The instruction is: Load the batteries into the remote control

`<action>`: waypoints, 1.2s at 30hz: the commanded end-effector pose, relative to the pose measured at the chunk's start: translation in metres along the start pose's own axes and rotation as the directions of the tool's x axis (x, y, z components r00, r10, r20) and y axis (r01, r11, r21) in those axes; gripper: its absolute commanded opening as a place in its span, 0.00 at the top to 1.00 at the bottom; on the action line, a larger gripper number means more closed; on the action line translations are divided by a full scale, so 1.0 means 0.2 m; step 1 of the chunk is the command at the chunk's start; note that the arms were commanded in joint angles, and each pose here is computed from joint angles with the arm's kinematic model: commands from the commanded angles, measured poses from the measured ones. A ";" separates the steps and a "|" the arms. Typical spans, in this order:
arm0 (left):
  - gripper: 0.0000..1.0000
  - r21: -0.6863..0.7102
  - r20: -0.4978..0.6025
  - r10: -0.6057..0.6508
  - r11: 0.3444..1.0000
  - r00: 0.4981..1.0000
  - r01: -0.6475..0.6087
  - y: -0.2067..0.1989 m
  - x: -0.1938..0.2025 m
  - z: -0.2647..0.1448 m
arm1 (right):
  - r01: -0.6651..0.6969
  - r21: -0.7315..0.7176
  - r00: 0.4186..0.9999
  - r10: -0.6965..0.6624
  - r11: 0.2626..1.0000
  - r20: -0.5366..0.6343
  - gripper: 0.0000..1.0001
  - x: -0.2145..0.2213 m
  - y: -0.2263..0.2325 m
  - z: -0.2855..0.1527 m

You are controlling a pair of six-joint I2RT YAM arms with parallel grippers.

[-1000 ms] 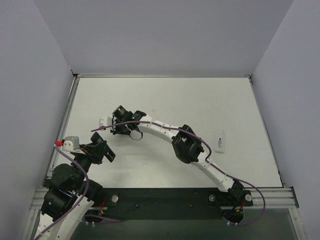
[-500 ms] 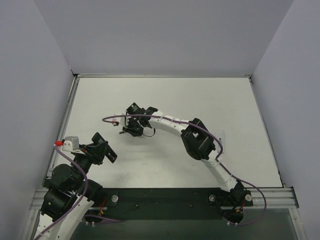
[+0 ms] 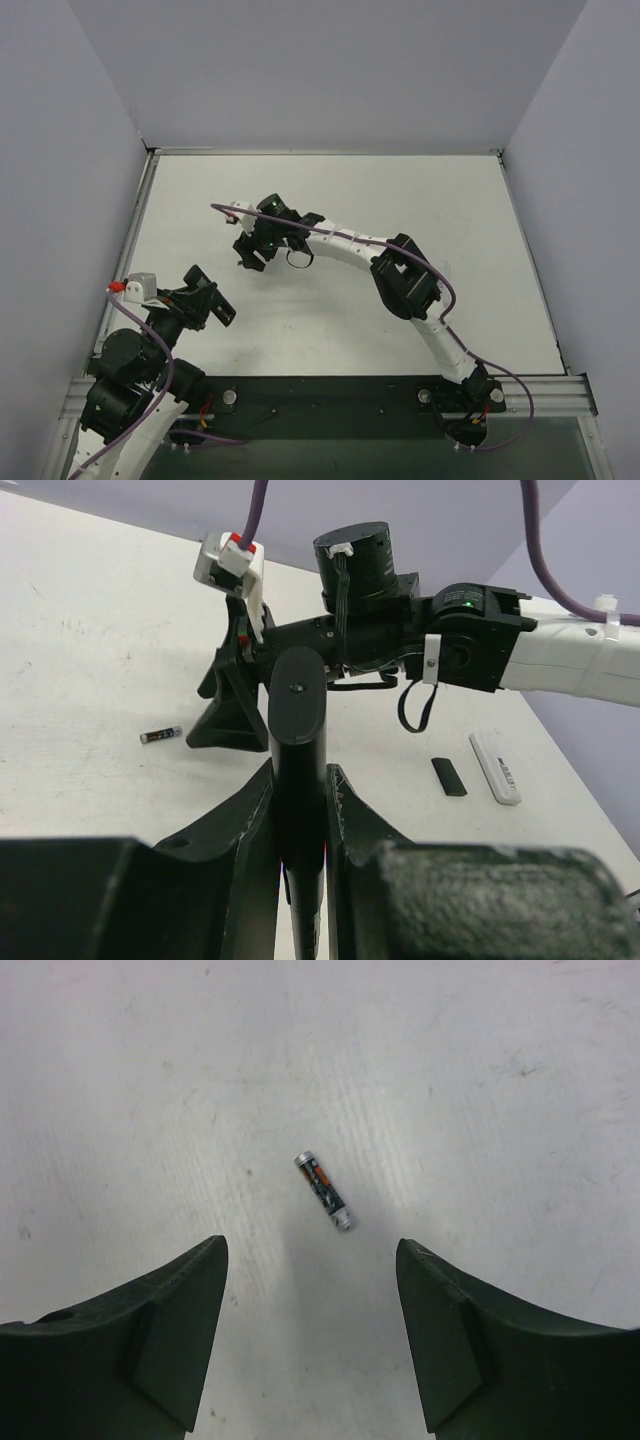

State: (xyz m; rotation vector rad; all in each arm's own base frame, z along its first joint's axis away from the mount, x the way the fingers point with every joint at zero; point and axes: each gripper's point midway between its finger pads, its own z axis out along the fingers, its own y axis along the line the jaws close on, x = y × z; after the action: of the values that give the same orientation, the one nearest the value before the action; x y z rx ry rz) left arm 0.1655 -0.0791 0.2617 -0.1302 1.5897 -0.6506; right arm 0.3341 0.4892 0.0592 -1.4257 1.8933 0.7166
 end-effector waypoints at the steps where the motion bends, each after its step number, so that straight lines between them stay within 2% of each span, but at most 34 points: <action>1: 1.00 0.099 0.155 -0.042 0.995 0.987 0.027 -0.10 -0.21 -0.13 | -0.139 0.040 0.976 0.130 0.990 0.176 0.37 -0.24 -0.12 0.06; 5: 1.00 0.101 0.157 -0.041 0.995 0.987 0.026 -0.11 -0.21 -0.14 | -0.223 0.009 0.956 0.217 0.975 0.199 0.32 -0.28 -0.15 0.12; 10: 1.00 0.106 0.161 -0.044 0.994 0.986 0.027 -0.11 -0.22 -0.14 | -0.313 -0.066 0.921 0.320 0.947 0.223 0.32 -0.30 -0.13 0.18; 14: 1.00 0.106 0.159 -0.044 0.994 0.986 0.027 -0.11 -0.22 -0.14 | -0.395 -0.136 0.888 0.416 0.908 0.195 0.32 -0.24 -0.09 0.24; 19: 1.00 0.109 0.157 -0.047 0.994 0.986 0.029 -0.11 -0.22 -0.14 | -0.424 -0.189 0.875 0.455 0.886 0.168 0.32 -0.19 -0.05 0.27; 32: 1.00 0.120 0.156 -0.059 0.992 0.986 0.041 -0.13 -0.22 -0.14 | -0.419 -0.208 0.895 0.441 0.884 0.071 0.53 0.02 0.08 0.26; 36: 1.00 0.125 0.155 -0.061 0.991 0.986 0.042 -0.13 -0.22 -0.14 | -0.395 -0.189 0.910 0.411 0.899 0.053 0.55 0.07 0.11 0.25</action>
State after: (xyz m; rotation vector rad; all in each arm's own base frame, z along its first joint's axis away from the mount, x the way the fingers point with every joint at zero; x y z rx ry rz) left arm 0.1606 -0.0799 0.2737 -0.1352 1.5651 -0.6840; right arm 0.3405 0.5349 0.0266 -1.0013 2.0732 1.1874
